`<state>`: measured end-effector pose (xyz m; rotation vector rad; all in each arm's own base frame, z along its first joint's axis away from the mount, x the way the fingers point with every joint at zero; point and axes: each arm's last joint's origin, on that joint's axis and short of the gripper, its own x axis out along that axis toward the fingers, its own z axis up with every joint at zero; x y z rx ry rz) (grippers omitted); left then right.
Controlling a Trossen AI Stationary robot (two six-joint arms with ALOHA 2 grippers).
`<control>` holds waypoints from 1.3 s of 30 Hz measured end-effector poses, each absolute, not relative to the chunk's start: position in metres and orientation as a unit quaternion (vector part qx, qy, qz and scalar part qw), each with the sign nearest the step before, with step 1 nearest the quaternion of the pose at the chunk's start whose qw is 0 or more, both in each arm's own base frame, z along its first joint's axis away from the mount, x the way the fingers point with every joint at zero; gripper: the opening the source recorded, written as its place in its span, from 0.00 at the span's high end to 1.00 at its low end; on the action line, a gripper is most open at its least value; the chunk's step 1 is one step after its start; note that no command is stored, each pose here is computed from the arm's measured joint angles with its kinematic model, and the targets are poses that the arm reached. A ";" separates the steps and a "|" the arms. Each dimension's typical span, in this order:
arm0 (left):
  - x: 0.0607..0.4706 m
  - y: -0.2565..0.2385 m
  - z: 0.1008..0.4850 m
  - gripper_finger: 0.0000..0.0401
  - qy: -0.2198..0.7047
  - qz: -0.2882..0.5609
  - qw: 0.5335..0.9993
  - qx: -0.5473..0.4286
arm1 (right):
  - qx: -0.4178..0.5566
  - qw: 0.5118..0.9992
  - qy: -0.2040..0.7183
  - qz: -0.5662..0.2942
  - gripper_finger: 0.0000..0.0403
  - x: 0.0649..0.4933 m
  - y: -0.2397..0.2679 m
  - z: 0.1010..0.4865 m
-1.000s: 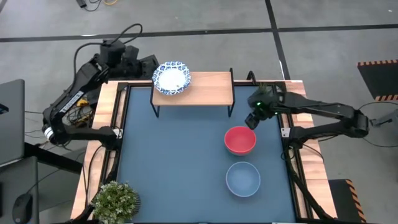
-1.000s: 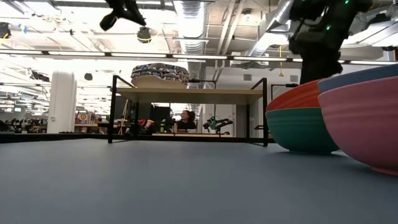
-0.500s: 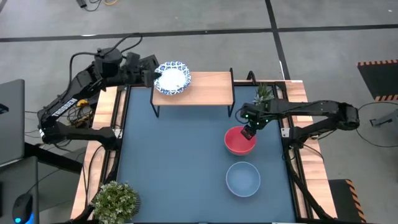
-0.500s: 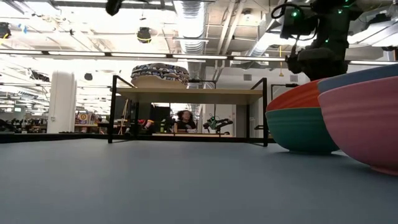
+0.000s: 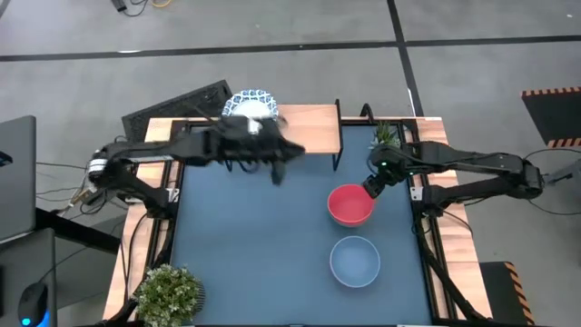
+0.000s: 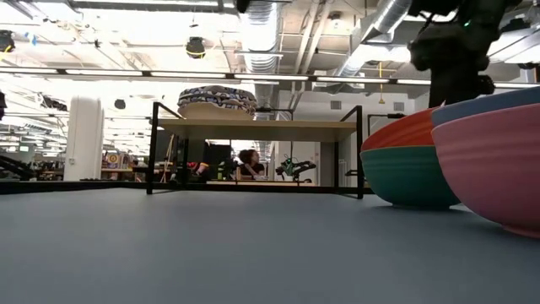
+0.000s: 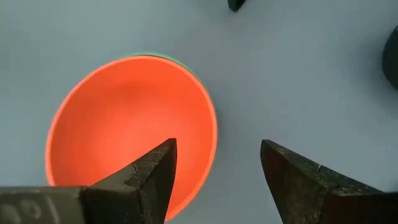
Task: Place and stack bowls onto a shelf
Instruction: Put the orange bowl on the shelf
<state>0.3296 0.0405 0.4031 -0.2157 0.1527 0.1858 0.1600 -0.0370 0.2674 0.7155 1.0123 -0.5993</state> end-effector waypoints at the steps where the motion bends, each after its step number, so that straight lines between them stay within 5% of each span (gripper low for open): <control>1: 0.339 0.036 0.395 0.90 0.083 0.084 0.989 -0.093 | 0.332 0.775 0.461 -0.276 0.36 0.157 -0.036 0.269; 15: 0.427 0.014 0.289 0.58 0.159 -0.055 0.985 0.035 | 0.357 0.796 0.399 -0.283 0.36 0.136 -0.037 0.286; 24: 0.453 0.009 0.254 0.57 0.176 -0.098 0.972 0.118 | 0.361 0.793 0.392 -0.295 0.36 0.135 -0.041 0.286; 39: 0.489 0.003 0.212 0.57 0.199 -0.189 0.956 0.108 | 0.359 0.794 0.391 -0.298 0.36 0.135 -0.043 0.286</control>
